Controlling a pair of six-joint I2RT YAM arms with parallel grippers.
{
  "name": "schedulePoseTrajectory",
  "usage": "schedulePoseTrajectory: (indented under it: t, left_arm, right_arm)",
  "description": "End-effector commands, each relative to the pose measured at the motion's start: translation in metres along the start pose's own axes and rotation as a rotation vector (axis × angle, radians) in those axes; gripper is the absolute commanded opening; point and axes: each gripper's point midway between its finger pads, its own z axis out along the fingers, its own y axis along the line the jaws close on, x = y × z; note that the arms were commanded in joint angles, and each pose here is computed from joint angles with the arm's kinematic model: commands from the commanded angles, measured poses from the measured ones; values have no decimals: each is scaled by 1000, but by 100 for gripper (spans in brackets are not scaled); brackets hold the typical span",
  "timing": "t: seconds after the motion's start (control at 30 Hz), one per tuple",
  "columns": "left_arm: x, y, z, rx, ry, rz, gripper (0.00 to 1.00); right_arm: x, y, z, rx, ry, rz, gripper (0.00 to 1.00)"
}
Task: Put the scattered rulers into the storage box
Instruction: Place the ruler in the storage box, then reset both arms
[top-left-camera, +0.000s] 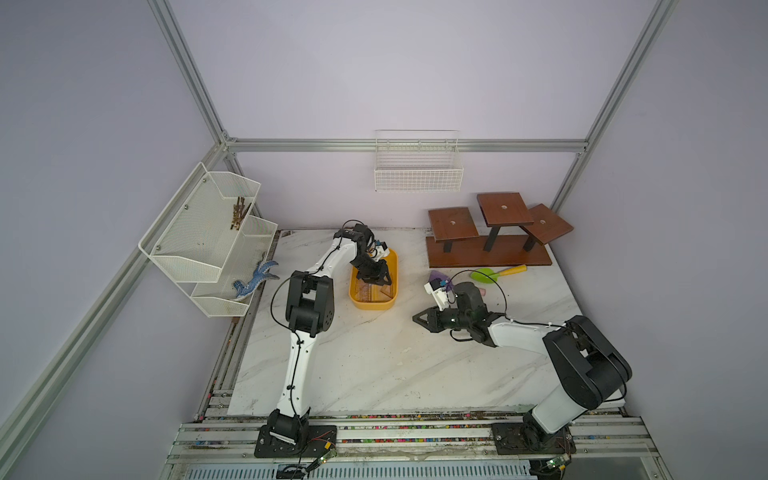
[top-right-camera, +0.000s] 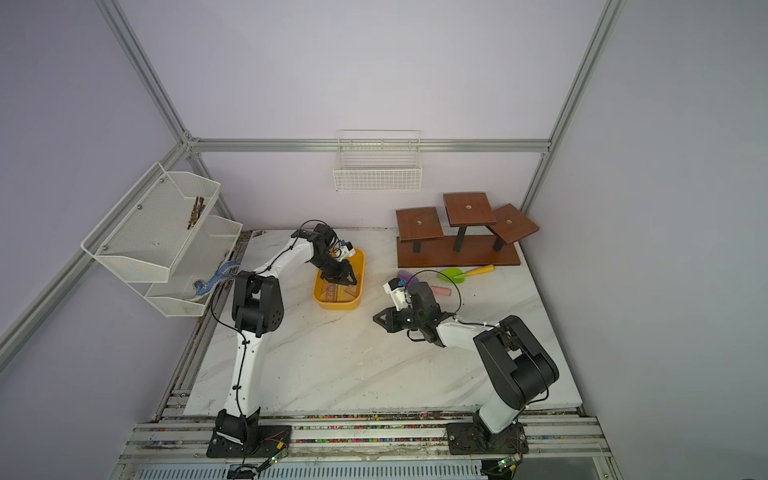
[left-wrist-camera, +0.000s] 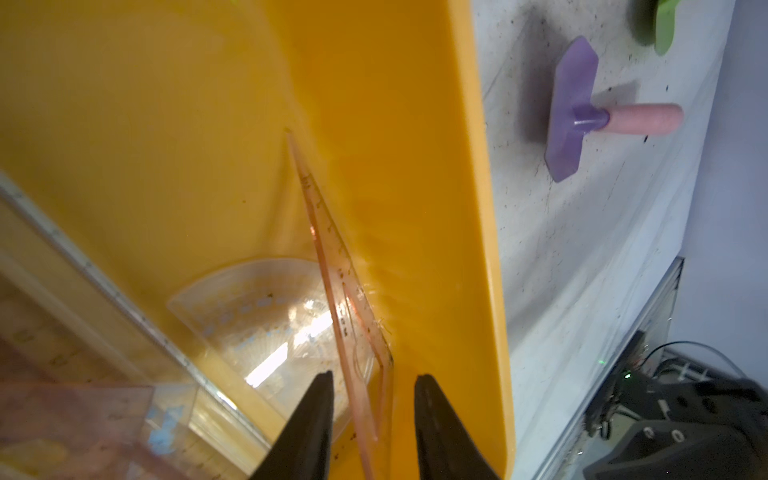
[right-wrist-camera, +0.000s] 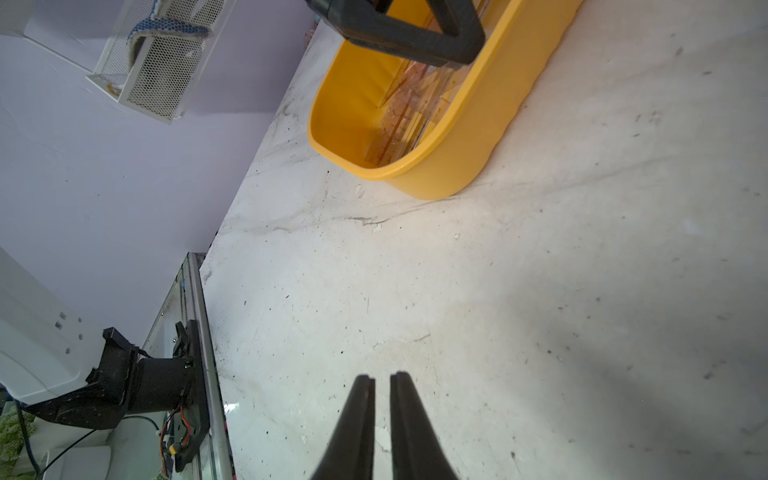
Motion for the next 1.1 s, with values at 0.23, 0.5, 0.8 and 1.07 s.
schedulePoseTrajectory:
  t: [0.23,0.5,0.8,1.07]
  left_arm:
    - [-23,-27,-156,-360,-531,97,100]
    - [73,30,-204,-848,-1118,208,100]
    - [122,104,-168,-894,-1043,216,100]
    - [113,146,-165,-744,-1132,142,100]
  right_arm:
    - [-79,12,-73,289,-255,-139,63]
    - [-92,-67,-183,973,-653,-327,100]
    - [-53,-103,-245,1196,-970,-441,99]
    - [-65,-186,-235,1065,-828,-212,99]
